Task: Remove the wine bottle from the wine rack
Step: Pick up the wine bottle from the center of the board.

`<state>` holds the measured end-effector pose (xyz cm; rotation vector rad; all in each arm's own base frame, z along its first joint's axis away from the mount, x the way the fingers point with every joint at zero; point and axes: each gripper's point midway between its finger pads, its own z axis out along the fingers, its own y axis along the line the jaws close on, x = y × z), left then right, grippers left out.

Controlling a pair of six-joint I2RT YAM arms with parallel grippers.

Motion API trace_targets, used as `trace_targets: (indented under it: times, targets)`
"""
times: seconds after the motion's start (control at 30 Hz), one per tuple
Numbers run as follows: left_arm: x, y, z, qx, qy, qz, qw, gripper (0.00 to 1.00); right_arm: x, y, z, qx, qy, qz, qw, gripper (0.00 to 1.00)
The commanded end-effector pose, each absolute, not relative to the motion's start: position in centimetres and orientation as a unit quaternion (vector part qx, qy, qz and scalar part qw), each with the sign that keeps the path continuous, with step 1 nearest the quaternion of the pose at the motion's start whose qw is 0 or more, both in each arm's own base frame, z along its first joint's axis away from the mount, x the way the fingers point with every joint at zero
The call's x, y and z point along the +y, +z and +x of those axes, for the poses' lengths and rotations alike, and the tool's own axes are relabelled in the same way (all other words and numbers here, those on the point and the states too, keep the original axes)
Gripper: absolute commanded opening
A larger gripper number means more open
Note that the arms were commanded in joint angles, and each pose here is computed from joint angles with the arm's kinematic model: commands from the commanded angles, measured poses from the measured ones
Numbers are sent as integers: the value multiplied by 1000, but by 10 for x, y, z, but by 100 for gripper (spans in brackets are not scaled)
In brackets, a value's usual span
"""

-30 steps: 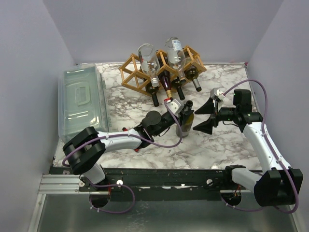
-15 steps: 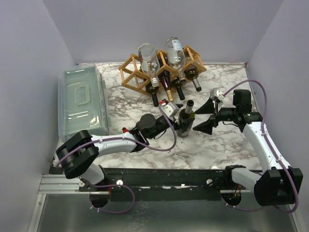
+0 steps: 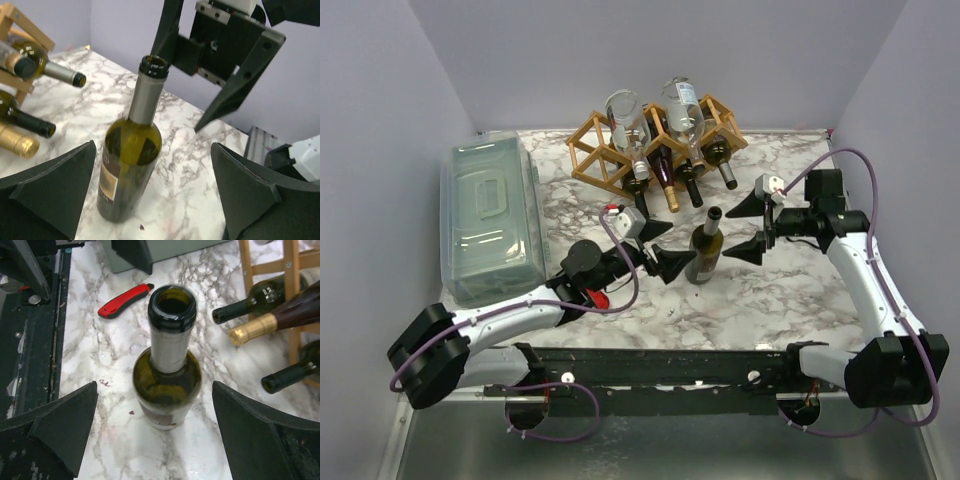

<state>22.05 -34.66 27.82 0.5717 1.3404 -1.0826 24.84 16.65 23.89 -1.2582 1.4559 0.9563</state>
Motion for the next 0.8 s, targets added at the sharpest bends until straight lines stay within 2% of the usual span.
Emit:
trace_targets:
  times: [0.0,0.17,0.5,0.77]
  targets:
    - [-330,255,206,628,-512,230,539,99,169,257,258,574,386,-532,489,100]
    - [-306,246,205,648,-510,205,527,99,174,269,273,571,394,-522,495,100]
    - [-286,239,198,657,-488,202,538,99,200,272,270,566,418,-521,483,97]
    - [-278,235,194,660,-487,192,539,99,210,263,270,574,421,-522,469,85]
